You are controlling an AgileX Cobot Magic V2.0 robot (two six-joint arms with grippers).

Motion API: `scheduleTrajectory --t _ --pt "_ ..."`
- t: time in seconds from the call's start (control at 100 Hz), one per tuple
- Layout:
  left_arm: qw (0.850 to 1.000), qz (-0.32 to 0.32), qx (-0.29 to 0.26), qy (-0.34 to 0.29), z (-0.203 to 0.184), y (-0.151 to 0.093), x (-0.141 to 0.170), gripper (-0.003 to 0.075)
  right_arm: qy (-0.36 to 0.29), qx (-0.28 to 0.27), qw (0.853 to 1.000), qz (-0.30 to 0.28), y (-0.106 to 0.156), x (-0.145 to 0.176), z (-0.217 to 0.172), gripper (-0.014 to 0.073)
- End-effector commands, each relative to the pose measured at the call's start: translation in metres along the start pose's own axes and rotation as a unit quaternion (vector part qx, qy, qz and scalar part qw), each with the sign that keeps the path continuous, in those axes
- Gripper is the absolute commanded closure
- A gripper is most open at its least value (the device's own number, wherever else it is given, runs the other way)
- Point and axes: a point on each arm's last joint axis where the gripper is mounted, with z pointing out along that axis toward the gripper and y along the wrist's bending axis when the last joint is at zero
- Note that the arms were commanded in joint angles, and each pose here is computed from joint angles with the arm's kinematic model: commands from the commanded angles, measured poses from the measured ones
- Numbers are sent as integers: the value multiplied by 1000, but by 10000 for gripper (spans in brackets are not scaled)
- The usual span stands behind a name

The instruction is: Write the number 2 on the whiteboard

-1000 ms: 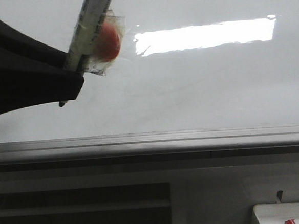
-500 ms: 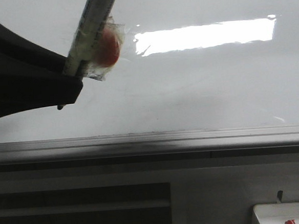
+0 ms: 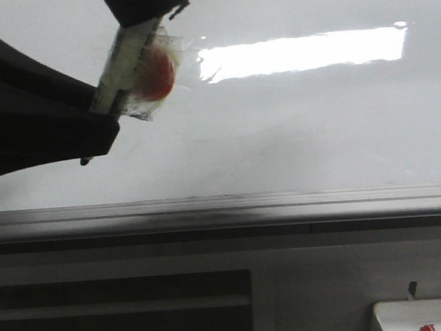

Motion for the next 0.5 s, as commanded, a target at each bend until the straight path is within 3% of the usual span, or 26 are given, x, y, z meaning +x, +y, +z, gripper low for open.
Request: scheduleTrajectory --t 0.0,0.12,0.19,0.32,0.49 --pt "999 -22 -36 -17 -8 10 -11 542 -25 4 1000 -6 -2 -15 -8 666" --pt "991 -83 -88 -62 -29 17 -25 312 -52 45 998 -7 -8 -22 -16 666" --pt "979 -138 -129 -72 -47 22 -28 258 -70 75 995 -7 -14 -27 -22 666" --pt "956 -213 -180 -91 -79 24 -31 286 -90 102 991 -8 -17 -32 -31 666" --pt "948 -198 -223 -112 -114 18 -33 409 -88 94 992 -9 -16 -31 -31 666"
